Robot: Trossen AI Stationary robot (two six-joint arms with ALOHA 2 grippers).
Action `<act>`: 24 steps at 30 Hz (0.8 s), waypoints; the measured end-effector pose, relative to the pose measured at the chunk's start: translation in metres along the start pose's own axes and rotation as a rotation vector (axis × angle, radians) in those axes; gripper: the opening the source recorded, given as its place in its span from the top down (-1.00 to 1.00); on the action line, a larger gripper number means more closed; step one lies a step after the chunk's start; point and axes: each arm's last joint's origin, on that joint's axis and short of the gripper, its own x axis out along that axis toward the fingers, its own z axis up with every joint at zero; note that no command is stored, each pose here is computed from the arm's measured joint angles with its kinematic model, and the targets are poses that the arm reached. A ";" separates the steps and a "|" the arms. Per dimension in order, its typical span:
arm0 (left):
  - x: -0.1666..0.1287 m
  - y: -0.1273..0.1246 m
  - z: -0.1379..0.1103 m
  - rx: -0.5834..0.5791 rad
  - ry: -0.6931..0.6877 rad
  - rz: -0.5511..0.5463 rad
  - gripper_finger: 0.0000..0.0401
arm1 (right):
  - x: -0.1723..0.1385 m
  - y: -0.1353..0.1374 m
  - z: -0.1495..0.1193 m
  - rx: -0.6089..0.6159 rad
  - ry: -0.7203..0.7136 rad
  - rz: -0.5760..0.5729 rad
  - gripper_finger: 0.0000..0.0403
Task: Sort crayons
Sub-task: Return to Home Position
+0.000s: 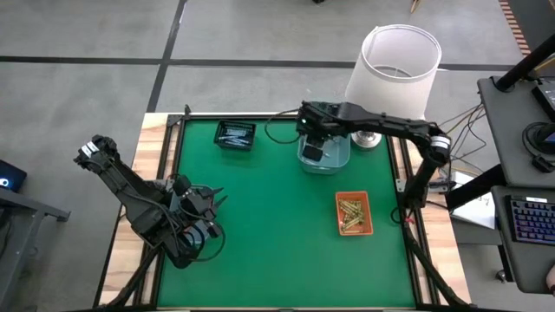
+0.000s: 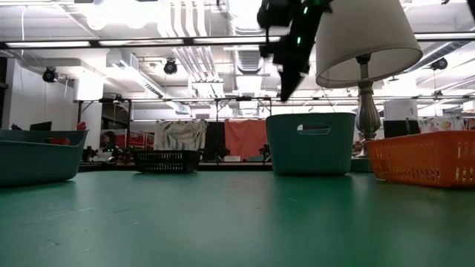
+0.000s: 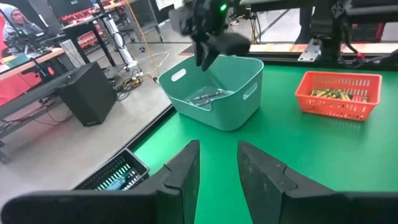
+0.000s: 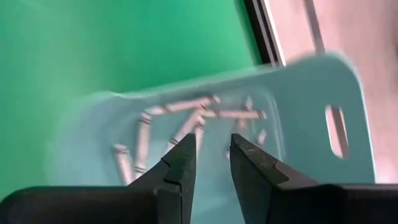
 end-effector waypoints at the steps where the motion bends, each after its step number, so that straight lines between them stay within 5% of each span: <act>1: 0.000 0.000 0.000 -0.005 0.000 0.000 0.55 | -0.008 0.006 0.000 -0.014 -0.034 0.008 0.57; 12: 0.005 -0.027 0.002 0.058 0.025 -0.094 0.55 | -0.071 0.078 -0.036 -0.179 -0.466 0.139 0.58; 24: 0.044 -0.063 0.018 0.394 -0.005 -0.228 0.55 | -0.077 0.098 -0.107 -0.191 -0.766 0.258 0.58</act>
